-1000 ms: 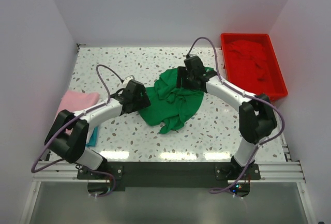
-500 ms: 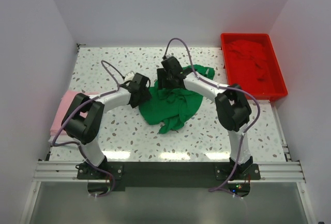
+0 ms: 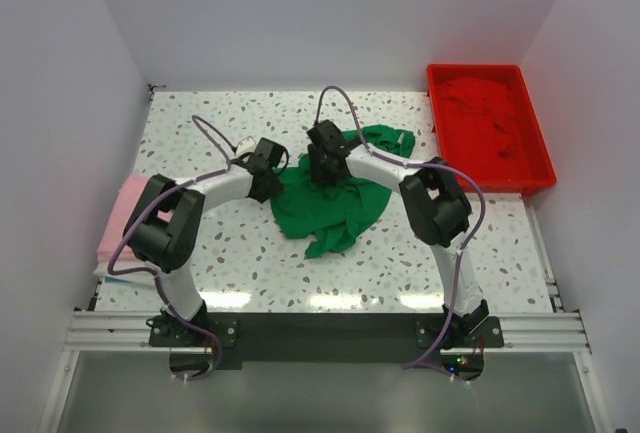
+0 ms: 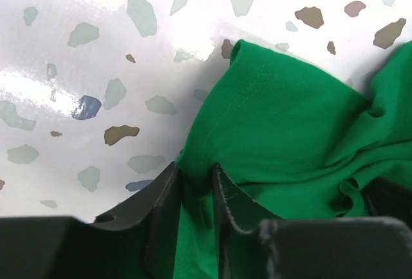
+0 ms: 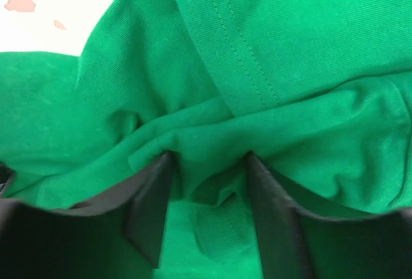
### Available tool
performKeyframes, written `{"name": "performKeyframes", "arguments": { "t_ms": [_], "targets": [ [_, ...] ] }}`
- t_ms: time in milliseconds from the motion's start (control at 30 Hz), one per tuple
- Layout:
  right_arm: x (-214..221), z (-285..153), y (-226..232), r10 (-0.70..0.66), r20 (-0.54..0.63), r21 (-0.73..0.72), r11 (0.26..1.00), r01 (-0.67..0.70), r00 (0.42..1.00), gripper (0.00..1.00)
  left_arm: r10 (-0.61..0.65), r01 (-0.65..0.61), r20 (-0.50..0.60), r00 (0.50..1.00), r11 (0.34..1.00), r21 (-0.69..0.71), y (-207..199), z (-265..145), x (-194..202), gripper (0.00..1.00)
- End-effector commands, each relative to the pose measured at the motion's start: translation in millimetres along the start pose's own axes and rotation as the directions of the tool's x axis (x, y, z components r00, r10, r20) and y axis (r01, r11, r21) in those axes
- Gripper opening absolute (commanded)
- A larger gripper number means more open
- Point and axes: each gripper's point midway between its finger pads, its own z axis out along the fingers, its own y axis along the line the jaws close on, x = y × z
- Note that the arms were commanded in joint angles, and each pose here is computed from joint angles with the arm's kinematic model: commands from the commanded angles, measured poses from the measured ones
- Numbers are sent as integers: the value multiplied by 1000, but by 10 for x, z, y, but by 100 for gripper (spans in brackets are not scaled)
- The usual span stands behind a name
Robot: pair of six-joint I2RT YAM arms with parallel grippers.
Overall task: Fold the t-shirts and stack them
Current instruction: Flatten the tshirt out
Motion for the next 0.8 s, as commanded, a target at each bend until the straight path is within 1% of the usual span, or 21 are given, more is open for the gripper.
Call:
{"name": "performKeyframes", "arguments": {
  "t_ms": [0, 33, 67, 100, 133, 167, 233, 267, 333, 400, 433, 467, 500, 533, 567, 600, 633, 667, 733, 767],
  "targets": [
    [-158, -45, 13, -4, 48, 25, 1000, 2, 999, 50, -26, 26, 32, 999, 1000, -10, -24, 17, -145, 29],
    [-181, -57, 5, 0, 55, 28, 1000, -2, 999, 40, -26, 27, 32, 999, 1000, -12, -21, 26, -147, 23],
    [-182, -65, 16, -2, 57, 28, 1000, 0, 998, 36, -30, 30, 29, 999, 999, -14, -12, 32, -156, 20],
    [-209, -96, 11, 3, 62, 28, 1000, -5, 998, 30, -32, 32, 28, 999, 999, -14, -10, 33, -163, 14],
    [-223, -113, 0, 8, 65, 31, 999, -10, 998, 24, -35, 36, 29, 999, 999, -14, -13, 40, -179, 10],
    [-240, -141, -1, 8, 71, 34, 999, -10, 997, 14, -41, 42, 27, 999, 999, -15, -4, 48, -200, 7],
    [-309, -241, -18, 16, 94, 35, 999, -20, 995, 8, -47, 48, 31, 998, 999, -21, 5, 58, -243, 1],
    [-315, -283, -41, 13, 97, 42, 999, -17, 995, 3, -57, 58, 36, 998, 998, -23, 19, 64, -287, 0],
    [-423, -448, -62, 24, 127, 34, 999, -29, 992, 2, -73, 75, 43, 996, 997, -24, 20, 70, -365, 0],
    [-455, -543, -146, 42, 134, 31, 998, -47, 990, 0, -93, 95, 58, 994, 995, -29, 47, 80, -486, 0],
    [-572, -713, -165, 58, 168, 14, 998, -61, 984, 0, -106, 108, 66, 992, 994, -27, 27, 90, -570, 0],
    [-542, -751, -226, 67, 166, 17, 997, -71, 984, 0, -122, 125, 71, 990, 991, -40, 82, 109, -651, 0],
    [-604, -831, -316, 86, 185, 18, 996, -91, 979, 0, -131, 135, 78, 988, 990, -44, 89, 113, -721, 0],
    [-692, -1008, -349, 102, 214, -3, 995, -104, 971, 0, -143, 147, 93, 985, 988, -36, 54, 113, -833, 0],
    [-659, -1064, -416, 113, 212, -5, 993, -114, 971, 0, -163, 168, 107, 981, 985, -46, 113, 135, -951, 0],
    [-714, -1143, -525, 134, 232, -3, 991, -137, 963, 0, -170, 176, 118, 978, 983, -48, 129, 138, -1041, 0],
    [-707, -1199, -588, 143, 238, 1, 989, -147, 961, 0, -178, 184, 134, 975, 982, -36, 83, 140, -1170, 0],
    [-703, -1358, -666, 157, 259, -6, 987, -161, 953, 0, -188, 196, 150, 971, 980, -38, 121, 157, -1300, 0],
    [-679, -1490, -834, 184, 273, 0, 982, -191, 944, 0, -175, 183, 176, 969, 983, -29, 64, 182, -1527, 0],
    [-591, -1604, -912, 196, 283, -2, 979, -204, 939, 0, -174, 184, 193, 966, 982, -38, 100, 198, -1645, 0]
  ]
}}
